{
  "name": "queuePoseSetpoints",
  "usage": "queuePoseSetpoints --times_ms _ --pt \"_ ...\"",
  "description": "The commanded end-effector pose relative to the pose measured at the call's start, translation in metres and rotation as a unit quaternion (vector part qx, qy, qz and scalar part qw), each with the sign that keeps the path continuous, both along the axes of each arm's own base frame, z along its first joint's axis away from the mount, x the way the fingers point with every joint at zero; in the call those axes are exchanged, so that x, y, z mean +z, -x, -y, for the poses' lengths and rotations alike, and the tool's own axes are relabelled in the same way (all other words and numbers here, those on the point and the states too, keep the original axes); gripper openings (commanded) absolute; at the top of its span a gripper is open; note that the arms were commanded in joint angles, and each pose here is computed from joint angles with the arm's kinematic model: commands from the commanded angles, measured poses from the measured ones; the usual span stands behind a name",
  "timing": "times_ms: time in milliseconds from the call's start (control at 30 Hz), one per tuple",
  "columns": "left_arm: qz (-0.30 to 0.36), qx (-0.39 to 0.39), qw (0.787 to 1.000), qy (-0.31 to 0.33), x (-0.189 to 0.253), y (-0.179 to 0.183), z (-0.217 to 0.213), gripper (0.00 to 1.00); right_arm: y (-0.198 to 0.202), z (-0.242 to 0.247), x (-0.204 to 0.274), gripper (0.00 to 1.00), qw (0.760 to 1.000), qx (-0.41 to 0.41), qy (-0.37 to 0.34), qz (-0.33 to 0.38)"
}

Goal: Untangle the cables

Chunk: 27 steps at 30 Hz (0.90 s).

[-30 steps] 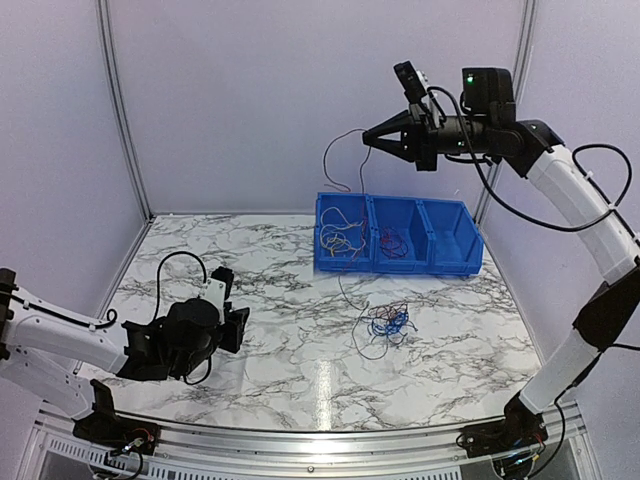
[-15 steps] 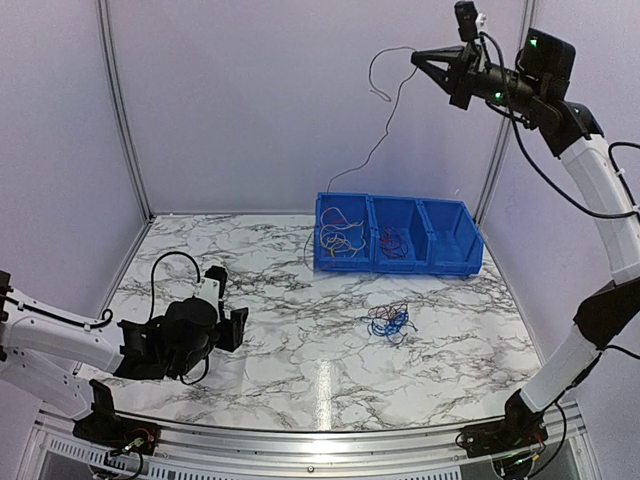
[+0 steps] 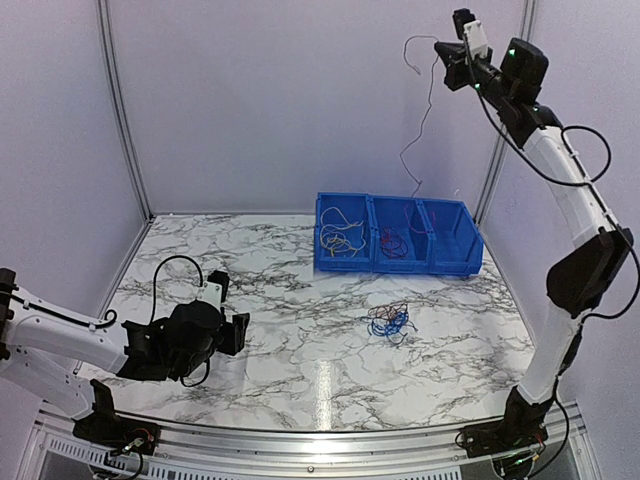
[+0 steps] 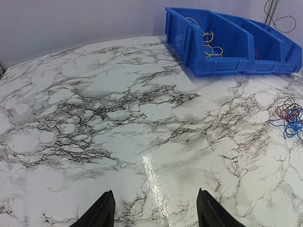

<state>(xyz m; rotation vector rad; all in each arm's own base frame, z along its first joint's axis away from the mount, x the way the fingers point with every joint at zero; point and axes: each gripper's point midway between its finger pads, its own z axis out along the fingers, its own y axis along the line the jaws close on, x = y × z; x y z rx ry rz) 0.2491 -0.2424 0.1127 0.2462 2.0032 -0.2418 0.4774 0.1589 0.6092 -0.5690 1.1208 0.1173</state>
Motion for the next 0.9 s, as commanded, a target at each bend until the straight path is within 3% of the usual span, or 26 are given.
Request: queuePoseSetpoints --times_ms 0,167,533,867 --pt "0.004 0.007 1.000 -0.002 0.009 -0.004 0.001 0.61 -0.045 0.015 -0.028 0.00 0.999 -0.034 0.001 -0.010" --pt "0.000 0.013 1.000 -0.006 0.006 -0.003 -0.003 0.61 -0.070 0.020 -0.062 0.00 0.998 -0.017 -0.005 -0.053" --pt "-0.002 0.011 0.999 -0.030 0.001 -0.008 0.004 0.62 -0.074 0.019 -0.086 0.00 0.996 0.009 -0.012 -0.092" --pt "-0.015 -0.015 1.000 -0.008 0.006 -0.005 0.019 0.63 -0.084 0.023 -0.211 0.00 0.976 0.038 -0.022 -0.213"
